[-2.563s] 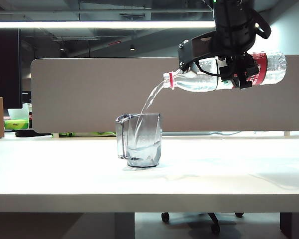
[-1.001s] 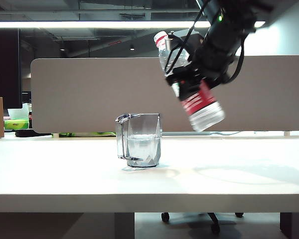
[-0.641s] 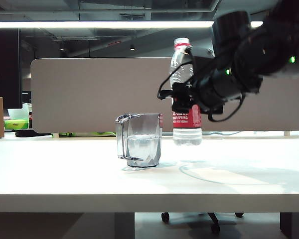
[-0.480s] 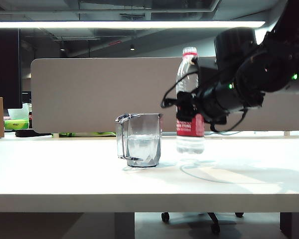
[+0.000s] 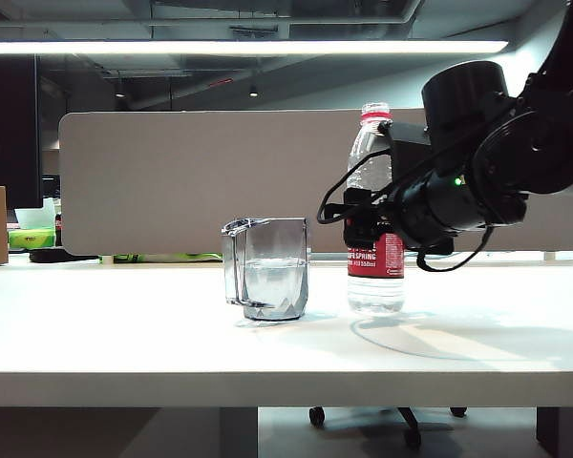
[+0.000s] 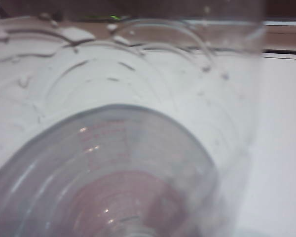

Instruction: Pick up the mineral water bottle on the table and pour water into the mug until it's half full.

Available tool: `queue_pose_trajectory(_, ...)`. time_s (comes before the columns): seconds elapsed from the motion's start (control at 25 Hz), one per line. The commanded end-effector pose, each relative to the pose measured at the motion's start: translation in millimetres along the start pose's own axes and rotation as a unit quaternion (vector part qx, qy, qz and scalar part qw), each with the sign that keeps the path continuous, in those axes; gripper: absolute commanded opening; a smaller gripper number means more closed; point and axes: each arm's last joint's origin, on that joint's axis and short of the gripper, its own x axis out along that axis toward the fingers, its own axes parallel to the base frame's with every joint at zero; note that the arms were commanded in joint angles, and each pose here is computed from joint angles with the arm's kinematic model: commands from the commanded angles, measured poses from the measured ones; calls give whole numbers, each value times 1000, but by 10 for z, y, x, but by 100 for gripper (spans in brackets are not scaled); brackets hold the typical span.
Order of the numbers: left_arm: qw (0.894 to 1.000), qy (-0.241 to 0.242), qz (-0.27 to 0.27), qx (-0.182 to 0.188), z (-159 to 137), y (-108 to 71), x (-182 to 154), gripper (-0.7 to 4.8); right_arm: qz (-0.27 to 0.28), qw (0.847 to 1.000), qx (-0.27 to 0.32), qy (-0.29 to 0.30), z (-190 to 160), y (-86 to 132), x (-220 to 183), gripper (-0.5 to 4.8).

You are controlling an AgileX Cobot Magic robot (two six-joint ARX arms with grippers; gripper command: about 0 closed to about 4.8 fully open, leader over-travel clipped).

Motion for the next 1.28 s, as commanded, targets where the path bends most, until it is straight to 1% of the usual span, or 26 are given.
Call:
queue_pose_trajectory(0.04,1000,-5,-2,2,19,-8,-10,22,-4,1000,-1,16,-59,-15,-75,402)
queue_pose_trajectory(0.16,1000,-5,-2,2,19,-8,-10,22,-3,1000,-4,13,-30,-29,-183,466)
queue_pose_trajectory(0.2,1000,-5,-2,2,19,-8,-10,22,-3,1000,-4,12,4,-33,-233,479)
queue_pose_trajectory(0.36,1000,-5,-2,2,19,-8,-10,22,-4,1000,-5,18,73,-56,-418,479)
queue_pose_trajectory(0.44,1000,-5,-2,2,19,-8,-10,22,-10,999,-7,32,108,-84,-604,479)
queue_pose_trajectory(0.48,1000,-5,-2,2,19,-8,-10,22,-13,999,-8,37,114,-95,-667,459)
queue_pose_trajectory(0.52,1000,-5,-2,2,19,-8,-10,22,-18,999,-9,39,122,-108,-740,426)
queue_pose_trajectory(0.6,1000,-5,-2,2,19,-8,-10,22,-27,999,-10,44,131,-140,-922,306)
queue_pose_trajectory(0.64,1000,-5,-2,2,19,-8,-10,22,-32,999,-10,42,138,-155,-1004,241)
queue_pose_trajectory(0.68,1000,-5,-2,2,19,-8,-10,22,-31,999,-9,36,146,-172,-1114,146)
queue_pose_trajectory(0.72,1000,-6,-2,3,20,-8,-10,22,-31,999,-9,32,149,-185,-1196,73)
queue_pose_trajectory(0.76,1000,-5,-2,2,19,-8,-10,22,-30,999,-6,17,163,-211,-1370,-8)
queue_pose_trajectory(0.8,1000,-5,-2,2,19,-8,-10,22,-29,1000,-3,5,169,-234,-1520,-8)
queue_pose_trajectory(0.96,1000,-6,-2,3,19,-9,-12,22,-27,1000,-2,-3,159,-270,-1748,-8)
queue_pose_trajectory(1.08,1000,-6,-2,3,19,-9,-12,22,-28,1000,-1,-6,85,-316,-1990,-8)
queue_pose_trajectory(1.28,1000,-6,-2,3,18,-11,-14,22,-21,999,4,-36,20,-349,-2146,-8)
